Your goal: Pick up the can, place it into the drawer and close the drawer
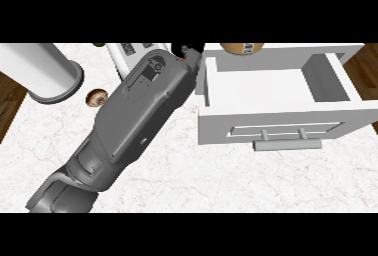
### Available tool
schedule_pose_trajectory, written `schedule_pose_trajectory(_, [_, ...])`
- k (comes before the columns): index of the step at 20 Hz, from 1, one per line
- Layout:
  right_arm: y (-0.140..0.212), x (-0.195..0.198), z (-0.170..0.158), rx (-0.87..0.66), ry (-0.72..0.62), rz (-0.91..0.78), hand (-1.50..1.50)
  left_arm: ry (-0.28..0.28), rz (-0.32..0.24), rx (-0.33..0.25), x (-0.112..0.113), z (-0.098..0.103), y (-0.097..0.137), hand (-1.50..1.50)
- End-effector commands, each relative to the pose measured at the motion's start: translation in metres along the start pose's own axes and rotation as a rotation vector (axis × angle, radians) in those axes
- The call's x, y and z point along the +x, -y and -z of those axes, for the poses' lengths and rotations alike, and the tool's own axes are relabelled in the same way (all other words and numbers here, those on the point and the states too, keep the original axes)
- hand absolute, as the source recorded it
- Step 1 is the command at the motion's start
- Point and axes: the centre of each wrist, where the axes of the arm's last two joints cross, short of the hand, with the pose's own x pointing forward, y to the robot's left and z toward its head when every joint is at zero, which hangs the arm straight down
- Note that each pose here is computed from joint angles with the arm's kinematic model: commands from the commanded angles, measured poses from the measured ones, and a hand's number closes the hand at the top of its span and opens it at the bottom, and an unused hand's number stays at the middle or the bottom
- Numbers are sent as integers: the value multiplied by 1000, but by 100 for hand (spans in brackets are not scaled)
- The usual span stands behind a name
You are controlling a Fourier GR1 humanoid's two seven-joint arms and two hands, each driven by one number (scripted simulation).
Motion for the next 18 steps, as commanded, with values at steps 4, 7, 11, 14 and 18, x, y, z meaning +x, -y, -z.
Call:
schedule_pose_trajectory(4, [-3,8,8,15,3,1,-150,-23,7,9,0,4,19,150])
schedule_pose_trajectory(7, [-5,4,6,24,-1,8,-150,-22,36,17,-1,9,26,150])
schedule_pose_trajectory(11, [-4,-5,8,12,0,19,-150,-30,56,33,-12,14,18,150])
schedule_pose_trajectory(14, [-18,8,12,42,14,11,-150,-41,69,31,-4,11,32,150])
schedule_pose_trajectory(18, [-9,7,9,18,1,7,-150,-92,76,27,-24,0,31,150])
